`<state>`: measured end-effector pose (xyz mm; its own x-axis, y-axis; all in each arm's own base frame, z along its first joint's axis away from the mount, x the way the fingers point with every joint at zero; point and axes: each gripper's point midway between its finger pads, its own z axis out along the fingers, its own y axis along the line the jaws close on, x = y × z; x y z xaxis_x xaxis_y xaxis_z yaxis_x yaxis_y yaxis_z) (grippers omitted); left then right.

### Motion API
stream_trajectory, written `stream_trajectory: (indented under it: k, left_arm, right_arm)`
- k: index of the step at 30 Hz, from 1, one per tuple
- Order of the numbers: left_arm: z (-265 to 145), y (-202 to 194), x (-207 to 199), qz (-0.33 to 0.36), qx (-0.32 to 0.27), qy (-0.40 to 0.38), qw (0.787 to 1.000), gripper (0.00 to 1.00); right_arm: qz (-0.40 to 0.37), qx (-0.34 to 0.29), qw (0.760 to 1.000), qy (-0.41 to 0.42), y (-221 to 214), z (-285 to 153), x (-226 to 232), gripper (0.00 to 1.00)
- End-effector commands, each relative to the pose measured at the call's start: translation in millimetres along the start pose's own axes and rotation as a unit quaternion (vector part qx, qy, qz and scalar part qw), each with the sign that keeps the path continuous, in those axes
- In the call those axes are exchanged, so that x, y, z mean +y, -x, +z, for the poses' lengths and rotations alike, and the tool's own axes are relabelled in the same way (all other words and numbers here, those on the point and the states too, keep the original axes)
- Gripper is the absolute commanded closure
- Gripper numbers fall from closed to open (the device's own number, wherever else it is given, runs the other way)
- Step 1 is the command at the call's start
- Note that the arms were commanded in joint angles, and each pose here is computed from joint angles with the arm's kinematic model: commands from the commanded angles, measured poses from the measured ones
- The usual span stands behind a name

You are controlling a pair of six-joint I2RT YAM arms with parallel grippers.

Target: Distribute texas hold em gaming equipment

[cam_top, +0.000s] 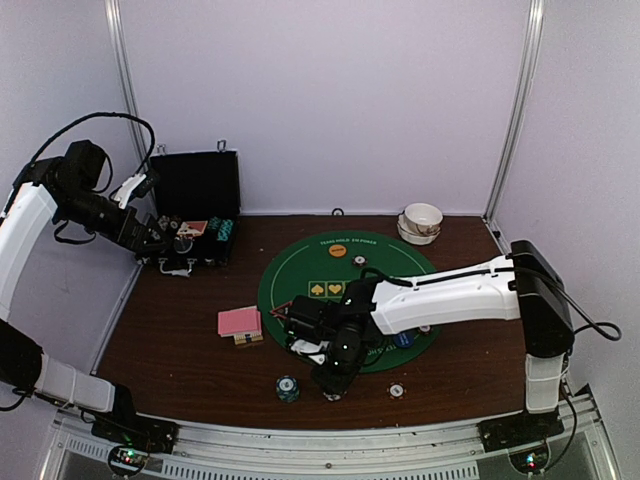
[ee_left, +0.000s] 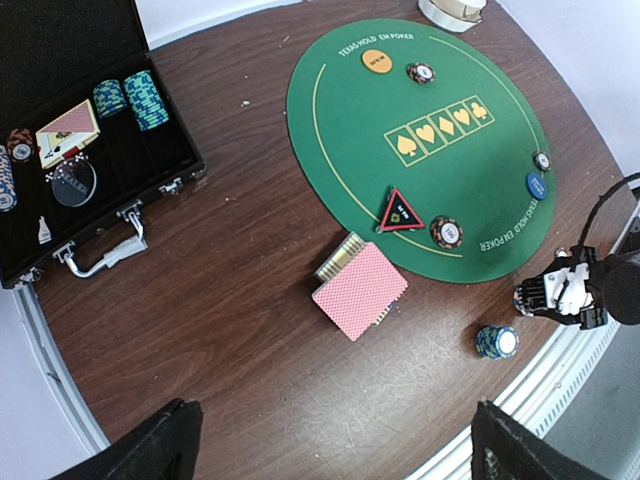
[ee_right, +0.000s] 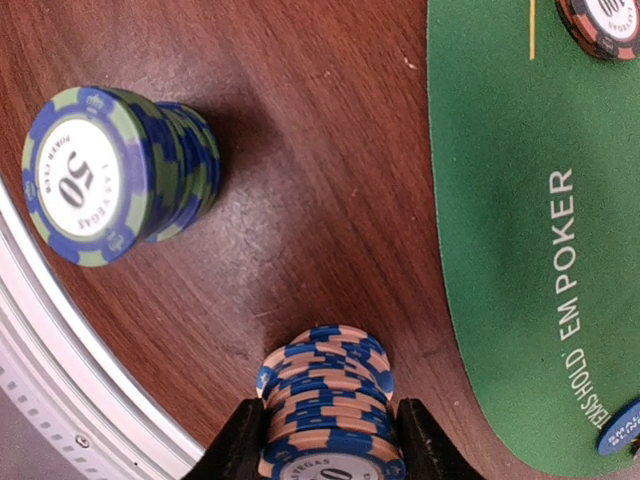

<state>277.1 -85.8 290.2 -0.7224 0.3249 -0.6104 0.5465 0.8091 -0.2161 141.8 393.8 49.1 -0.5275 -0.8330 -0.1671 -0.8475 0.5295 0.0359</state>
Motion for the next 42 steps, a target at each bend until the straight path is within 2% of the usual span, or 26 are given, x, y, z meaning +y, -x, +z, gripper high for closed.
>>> stream_trajectory:
  k: [1, 5, 11, 18, 23, 30, 42]
  left_arm:
    - [-7, 5, -1, 0.017, -0.012, 0.008, 1.000, 0.02]
    - [-6, 6, -1, 0.015, -0.011, 0.006, 1.000, 0.02]
    - [-3, 7, 1, 0.012, -0.009, 0.004, 1.000, 0.02]
    - [1, 5, 2, 0.009, -0.006, 0.002, 1.000, 0.03]
    - [1, 6, 4, 0.010, -0.006, 0.004, 1.000, 0.02]
    - [3, 5, 3, 0.012, -0.005, 0.002, 1.000, 0.02]
    - [7, 4, 11, 0.015, -0.005, 0.017, 1.000, 0.02]
  right_arm:
    - [0.018, -0.040, 0.999, -0.005, 16, -43, -9, 0.93]
    - [0.057, -0.078, 0.995, -0.012, 30, -82, -37, 0.95]
    - [0.164, -0.133, 0.975, -0.065, 55, -127, -138, 0.98]
    - [0.244, -0.155, 0.948, -0.135, 79, -122, -259, 0.98]
    - [0.282, -0.147, 0.936, -0.153, 93, -91, -323, 0.98]
    - [0.319, -0.128, 0.926, -0.159, 89, -47, -371, 0.99]
    - [0.336, -0.103, 0.926, -0.140, 75, 3, -383, 0.97]
